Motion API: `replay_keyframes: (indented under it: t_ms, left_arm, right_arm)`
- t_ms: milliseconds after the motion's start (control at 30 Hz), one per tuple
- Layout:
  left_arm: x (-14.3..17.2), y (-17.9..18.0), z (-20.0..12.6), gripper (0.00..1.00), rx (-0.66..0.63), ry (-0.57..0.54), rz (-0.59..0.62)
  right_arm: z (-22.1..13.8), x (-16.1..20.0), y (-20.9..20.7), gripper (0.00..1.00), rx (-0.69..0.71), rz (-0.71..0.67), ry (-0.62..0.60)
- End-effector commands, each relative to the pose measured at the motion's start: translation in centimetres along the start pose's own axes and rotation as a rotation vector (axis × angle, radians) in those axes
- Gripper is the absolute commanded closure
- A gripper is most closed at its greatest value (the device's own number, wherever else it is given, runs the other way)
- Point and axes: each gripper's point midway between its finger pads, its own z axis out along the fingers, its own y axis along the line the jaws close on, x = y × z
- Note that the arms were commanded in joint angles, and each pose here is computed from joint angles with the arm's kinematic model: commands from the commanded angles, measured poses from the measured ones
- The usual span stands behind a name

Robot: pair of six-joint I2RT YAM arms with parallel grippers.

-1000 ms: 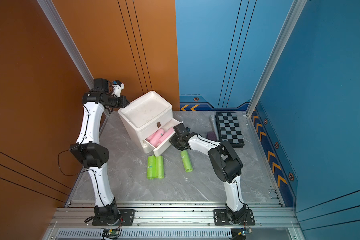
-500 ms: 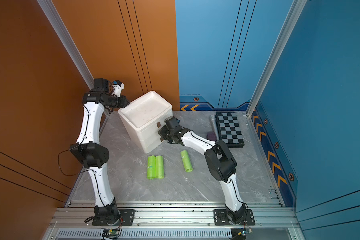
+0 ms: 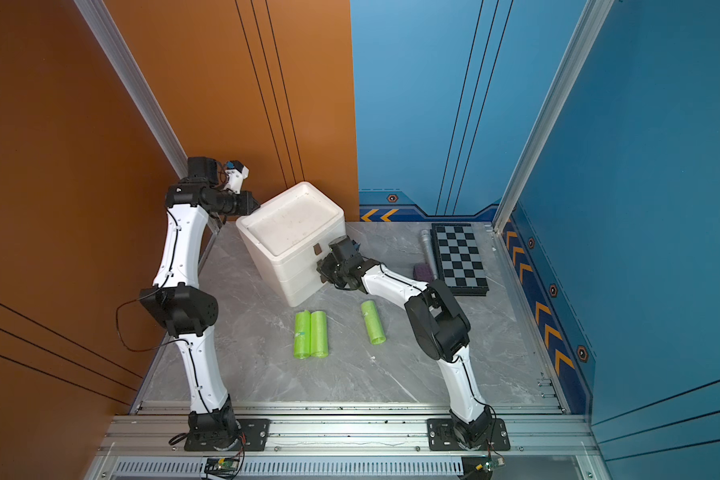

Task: Sort the rolls of trash bags by color and place them into the drawer
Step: Close the drawer of the storage box.

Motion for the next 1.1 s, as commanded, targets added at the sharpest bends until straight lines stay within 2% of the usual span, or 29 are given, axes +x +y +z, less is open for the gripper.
replay_keyframes:
  t_ms: [0,133,200,233,367,767,1067]
  left_arm:
    - [4.6,-2.9,2.0,0.84,0.089,0.186,-0.043]
    - [4.3,-2.1,1.7,0.84,0.050,0.176,-0.049]
    - [4.1,-1.8,1.6,0.84,0.033,0.171,-0.054]
    - [4.0,-1.7,1.6,0.80,0.030,0.166,-0.059]
    - [3.0,-2.0,1.2,0.73,0.039,0.135,-0.063]
    - [0.5,0.0,-0.2,0.70,-0.056,0.048,-0.109]
    - [0.2,4.1,-0.2,0.73,-0.178,0.017,-0.228]
  right_arm:
    - [-2.9,-0.3,1.3,0.82,-0.047,-0.052,-0.019]
    - [-3.2,-0.2,-1.4,0.62,-0.032,-0.058,-0.024]
    - [-3.1,-0.1,-2.3,0.57,-0.034,-0.063,-0.028]
    - [-2.9,0.1,-2.5,0.56,-0.044,-0.062,-0.024]
    - [-1.8,0.8,-3.5,0.53,-0.081,-0.026,0.007]
    - [-0.9,0.7,-4.9,0.53,-0.073,-0.008,0.019]
    - [-0.1,0.4,-5.3,0.53,-0.104,0.025,0.016]
